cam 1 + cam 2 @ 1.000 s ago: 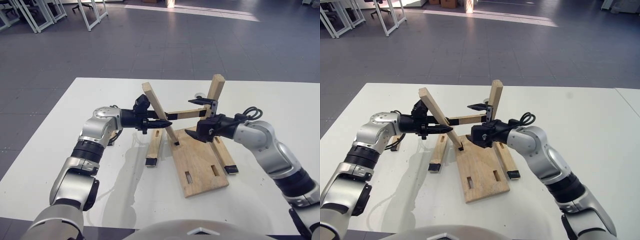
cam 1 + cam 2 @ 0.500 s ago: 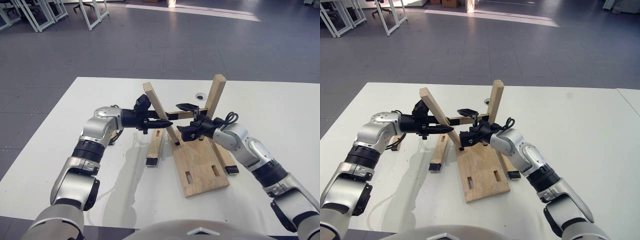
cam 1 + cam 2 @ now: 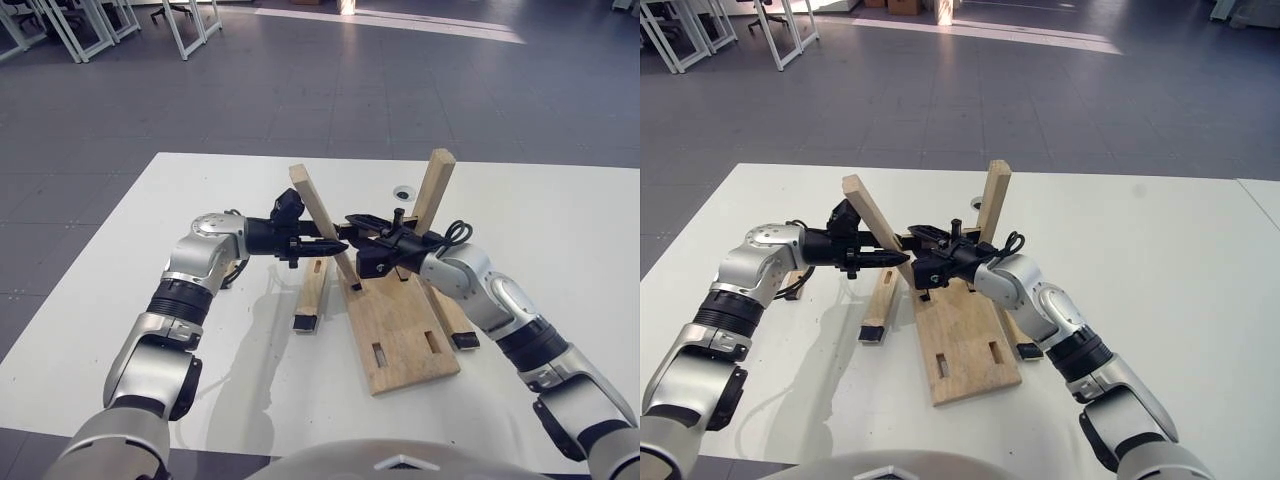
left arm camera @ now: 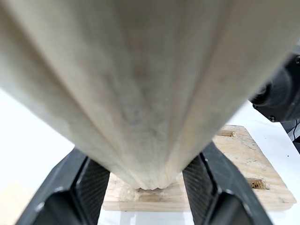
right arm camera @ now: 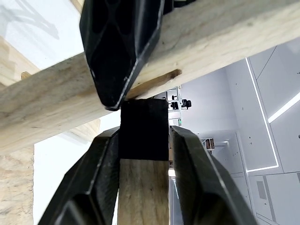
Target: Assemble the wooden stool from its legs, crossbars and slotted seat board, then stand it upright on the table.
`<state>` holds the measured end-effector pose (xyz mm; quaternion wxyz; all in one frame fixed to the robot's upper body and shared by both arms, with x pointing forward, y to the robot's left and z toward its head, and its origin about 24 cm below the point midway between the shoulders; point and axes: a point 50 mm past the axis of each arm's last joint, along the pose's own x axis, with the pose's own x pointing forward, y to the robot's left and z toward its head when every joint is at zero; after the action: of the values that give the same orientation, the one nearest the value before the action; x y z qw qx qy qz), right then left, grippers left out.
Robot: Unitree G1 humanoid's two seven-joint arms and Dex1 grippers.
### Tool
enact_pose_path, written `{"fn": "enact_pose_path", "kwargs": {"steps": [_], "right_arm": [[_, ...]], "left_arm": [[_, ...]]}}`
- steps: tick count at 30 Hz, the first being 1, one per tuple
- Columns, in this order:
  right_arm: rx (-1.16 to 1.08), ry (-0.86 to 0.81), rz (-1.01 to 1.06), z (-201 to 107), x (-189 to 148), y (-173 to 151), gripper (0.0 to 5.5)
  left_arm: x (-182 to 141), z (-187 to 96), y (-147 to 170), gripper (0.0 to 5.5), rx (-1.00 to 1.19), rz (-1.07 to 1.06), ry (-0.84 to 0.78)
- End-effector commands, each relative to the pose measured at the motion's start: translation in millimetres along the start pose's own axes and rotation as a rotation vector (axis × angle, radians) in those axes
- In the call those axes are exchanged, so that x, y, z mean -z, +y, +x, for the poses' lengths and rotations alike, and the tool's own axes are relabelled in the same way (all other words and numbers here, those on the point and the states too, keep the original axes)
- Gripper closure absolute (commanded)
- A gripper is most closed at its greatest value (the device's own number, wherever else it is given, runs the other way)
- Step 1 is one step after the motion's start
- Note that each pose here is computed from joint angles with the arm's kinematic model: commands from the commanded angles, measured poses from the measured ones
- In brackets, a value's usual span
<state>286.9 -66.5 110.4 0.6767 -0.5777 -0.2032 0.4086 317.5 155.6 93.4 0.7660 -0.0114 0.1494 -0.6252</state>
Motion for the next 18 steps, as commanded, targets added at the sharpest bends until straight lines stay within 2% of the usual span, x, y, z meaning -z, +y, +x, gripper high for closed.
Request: {"fn": "enact_pose_path", "kwargs": {"steps": [1, 18], "right_arm": [[0.057, -0.014, -0.009, 1.3, -1.8, -16.4, 4.19], [0.070, -0.027, 0.004, 1.5, -3.4, -16.7, 4.19]], "left_arm": [[81.5, 10.9, -15.1, 3.43, -0.026, -0.219, 0.286], [83.2, 8.0, -11.9, 3.43, -0.023, -0.221, 0.320]]}}
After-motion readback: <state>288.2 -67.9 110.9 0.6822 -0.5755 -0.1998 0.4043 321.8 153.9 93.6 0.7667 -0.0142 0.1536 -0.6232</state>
